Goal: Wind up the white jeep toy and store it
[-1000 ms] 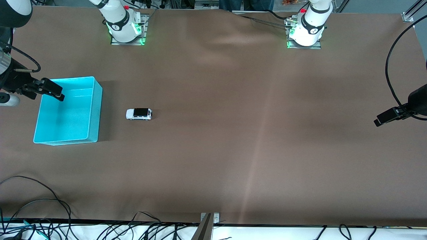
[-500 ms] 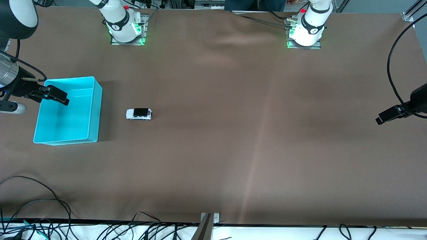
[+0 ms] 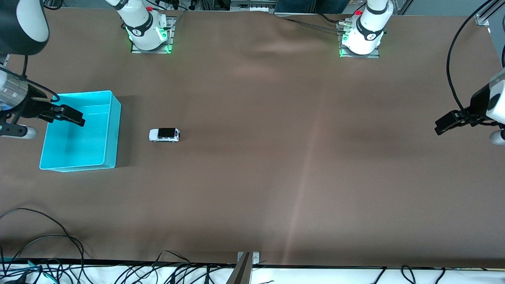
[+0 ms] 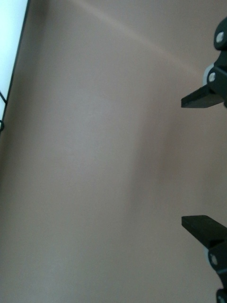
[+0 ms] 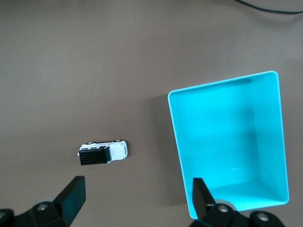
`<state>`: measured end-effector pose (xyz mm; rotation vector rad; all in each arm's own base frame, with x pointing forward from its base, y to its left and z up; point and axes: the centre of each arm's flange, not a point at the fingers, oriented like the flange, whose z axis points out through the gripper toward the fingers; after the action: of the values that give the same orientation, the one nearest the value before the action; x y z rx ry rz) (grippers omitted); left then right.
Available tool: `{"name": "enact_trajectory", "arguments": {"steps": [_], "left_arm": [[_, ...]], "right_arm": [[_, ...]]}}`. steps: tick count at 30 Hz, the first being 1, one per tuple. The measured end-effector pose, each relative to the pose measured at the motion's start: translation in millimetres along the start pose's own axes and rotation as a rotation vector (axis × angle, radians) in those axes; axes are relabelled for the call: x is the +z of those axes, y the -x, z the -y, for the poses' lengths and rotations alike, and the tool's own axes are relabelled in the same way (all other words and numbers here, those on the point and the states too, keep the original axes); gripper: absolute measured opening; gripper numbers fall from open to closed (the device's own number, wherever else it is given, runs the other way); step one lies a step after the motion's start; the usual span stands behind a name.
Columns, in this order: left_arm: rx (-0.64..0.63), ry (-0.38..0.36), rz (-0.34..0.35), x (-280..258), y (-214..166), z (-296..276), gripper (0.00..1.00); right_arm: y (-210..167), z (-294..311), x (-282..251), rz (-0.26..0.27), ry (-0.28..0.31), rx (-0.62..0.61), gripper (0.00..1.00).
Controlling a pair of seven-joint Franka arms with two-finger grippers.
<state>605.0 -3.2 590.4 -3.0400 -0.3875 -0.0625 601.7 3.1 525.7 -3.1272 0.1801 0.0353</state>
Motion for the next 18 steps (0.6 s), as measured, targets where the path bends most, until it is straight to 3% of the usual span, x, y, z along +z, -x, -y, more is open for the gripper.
{"name": "enact_trajectory", "arguments": {"steps": [5, 9, 18], "left_arm": [[0.015, -0.008, 0.015, 2, 16, -7, 1.0], [0.014, 0.032, 0.032, 2, 23, -7, 1.0], [0.044, 0.075, 0.047, 3, 24, -1, 1.0]], "right_arm": [[2, 3, 35, 0.001, 0.0, -0.005, 1.0], [5, 7, 64, -0.012, -0.003, 0.003, 1.0], [30, 27, 127, -0.057, -0.017, 0.135, 1.0]]}}
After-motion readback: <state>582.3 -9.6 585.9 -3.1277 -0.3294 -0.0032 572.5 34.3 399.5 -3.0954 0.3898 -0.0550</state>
